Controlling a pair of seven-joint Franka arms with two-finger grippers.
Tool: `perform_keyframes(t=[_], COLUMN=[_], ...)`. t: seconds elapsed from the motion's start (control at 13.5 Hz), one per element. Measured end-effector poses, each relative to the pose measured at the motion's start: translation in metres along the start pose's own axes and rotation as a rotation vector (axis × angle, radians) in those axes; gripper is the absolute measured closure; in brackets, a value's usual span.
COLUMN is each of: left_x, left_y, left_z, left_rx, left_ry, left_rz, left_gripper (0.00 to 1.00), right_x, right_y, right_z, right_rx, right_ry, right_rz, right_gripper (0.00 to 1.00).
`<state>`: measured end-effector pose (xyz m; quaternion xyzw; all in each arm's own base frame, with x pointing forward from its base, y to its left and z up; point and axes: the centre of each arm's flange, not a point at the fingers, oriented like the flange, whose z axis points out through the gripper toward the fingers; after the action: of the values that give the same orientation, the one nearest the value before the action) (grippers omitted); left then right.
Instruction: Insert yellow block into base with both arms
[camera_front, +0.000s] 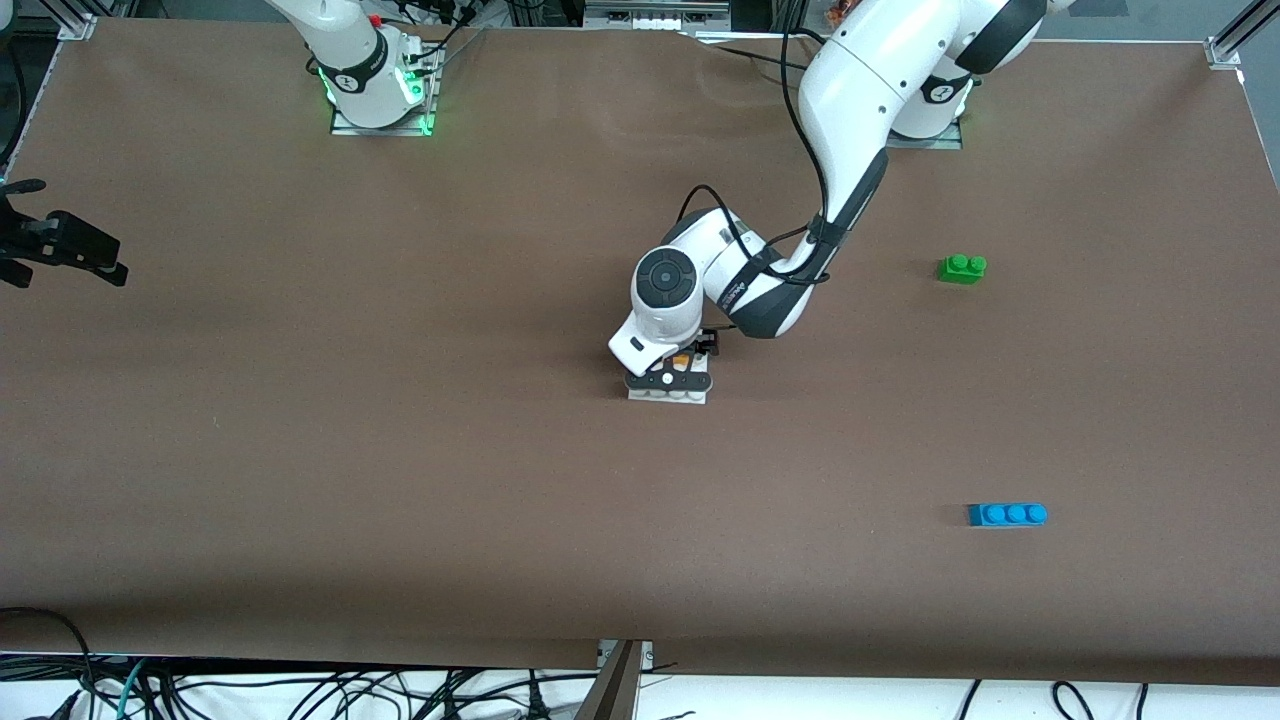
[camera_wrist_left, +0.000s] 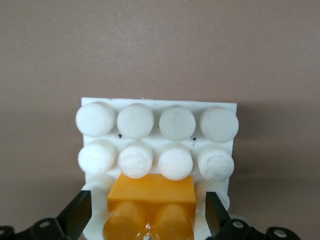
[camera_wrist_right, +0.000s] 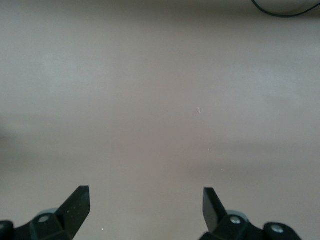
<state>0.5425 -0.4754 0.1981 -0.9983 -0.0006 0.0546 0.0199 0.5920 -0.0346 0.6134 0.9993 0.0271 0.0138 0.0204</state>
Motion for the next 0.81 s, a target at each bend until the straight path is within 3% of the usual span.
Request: perform_keyframes(t=[0.15, 0.44, 0.81], left_x=[0.005, 0.019, 0.002], left_y=[-0.008, -0.06, -0.124], left_z=[-0.03, -0.144, -0.247], left_rx=[0.018, 0.031, 0.072], left_ry=[-0.003, 0.007, -0.028], left_rz=[-0.017, -0.096, -0.151], left_gripper=[0.0, 0.0, 0.0], right_x=[0.0, 0.0, 0.0], right_y=[0.0, 0.0, 0.0], right_z=[0.0, 0.0, 0.001], right_rx=[0.0, 0.0, 0.0], right_ry=[0.0, 0.0, -0.001], right_rz=[0.0, 0.0, 0.0], right_gripper=[0.0, 0.0, 0.0])
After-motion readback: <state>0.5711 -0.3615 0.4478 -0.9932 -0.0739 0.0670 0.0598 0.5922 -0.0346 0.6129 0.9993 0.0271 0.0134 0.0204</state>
